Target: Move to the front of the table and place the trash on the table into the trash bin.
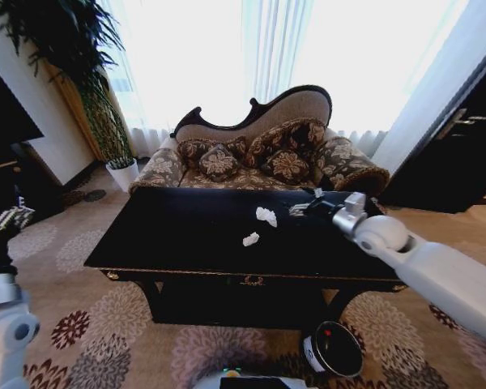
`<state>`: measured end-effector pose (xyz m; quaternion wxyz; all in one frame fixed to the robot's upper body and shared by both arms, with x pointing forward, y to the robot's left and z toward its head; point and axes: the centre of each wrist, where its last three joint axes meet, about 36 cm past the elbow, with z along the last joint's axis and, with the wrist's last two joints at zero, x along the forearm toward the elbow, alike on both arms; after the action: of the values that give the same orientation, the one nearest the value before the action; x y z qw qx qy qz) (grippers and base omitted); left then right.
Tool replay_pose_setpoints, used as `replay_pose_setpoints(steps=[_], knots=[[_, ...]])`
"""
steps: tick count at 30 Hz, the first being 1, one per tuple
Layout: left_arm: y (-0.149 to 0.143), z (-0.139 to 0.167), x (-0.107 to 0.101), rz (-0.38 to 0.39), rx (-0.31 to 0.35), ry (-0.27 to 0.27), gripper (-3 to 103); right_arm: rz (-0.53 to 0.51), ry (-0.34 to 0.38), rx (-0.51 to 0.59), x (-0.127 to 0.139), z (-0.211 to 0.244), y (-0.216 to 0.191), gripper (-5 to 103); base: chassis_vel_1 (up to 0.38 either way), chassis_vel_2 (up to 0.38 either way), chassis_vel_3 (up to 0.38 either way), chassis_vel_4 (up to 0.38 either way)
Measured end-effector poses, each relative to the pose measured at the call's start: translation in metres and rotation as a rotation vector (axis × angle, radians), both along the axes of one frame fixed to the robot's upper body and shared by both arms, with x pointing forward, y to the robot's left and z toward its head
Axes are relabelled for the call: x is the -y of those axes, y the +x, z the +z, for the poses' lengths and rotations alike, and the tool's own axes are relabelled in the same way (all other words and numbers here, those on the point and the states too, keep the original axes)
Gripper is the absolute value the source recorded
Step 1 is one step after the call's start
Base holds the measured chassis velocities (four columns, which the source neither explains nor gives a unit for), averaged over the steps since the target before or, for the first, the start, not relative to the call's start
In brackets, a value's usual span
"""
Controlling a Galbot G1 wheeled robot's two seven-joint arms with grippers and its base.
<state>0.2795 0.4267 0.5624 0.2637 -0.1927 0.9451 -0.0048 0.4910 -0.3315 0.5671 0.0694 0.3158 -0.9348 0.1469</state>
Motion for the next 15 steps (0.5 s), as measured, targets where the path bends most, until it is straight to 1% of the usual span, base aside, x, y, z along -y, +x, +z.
replay_pose_setpoints(steps=[3, 9, 10, 15], knots=[[0.001, 0.001, 0.0, -0.002, 0.0, 0.003, 100, 0.043, -0.024, -0.011, -0.015, -0.001, 0.011, 100, 0.0, 0.0, 0.0, 0.0], [0.001, -0.001, -0.003, 0.006, -0.007, 0.0, 100, 0.072, -0.063, -0.023, -0.031, -0.001, 0.029, 100, 0.0, 0.0, 0.0, 0.0], [0.001, -0.001, -0.003, 0.006, -0.007, 0.0, 100, 0.072, -0.063, -0.023, -0.031, -0.001, 0.029, 100, 0.0, 0.0, 0.0, 0.0], [0.002, -0.003, -0.006, 0.014, -0.01, -0.005, 100, 0.076, -0.108, -0.062, -0.036, -0.009, 0.04, 100, 0.0, 0.0, 0.0, 0.0]])
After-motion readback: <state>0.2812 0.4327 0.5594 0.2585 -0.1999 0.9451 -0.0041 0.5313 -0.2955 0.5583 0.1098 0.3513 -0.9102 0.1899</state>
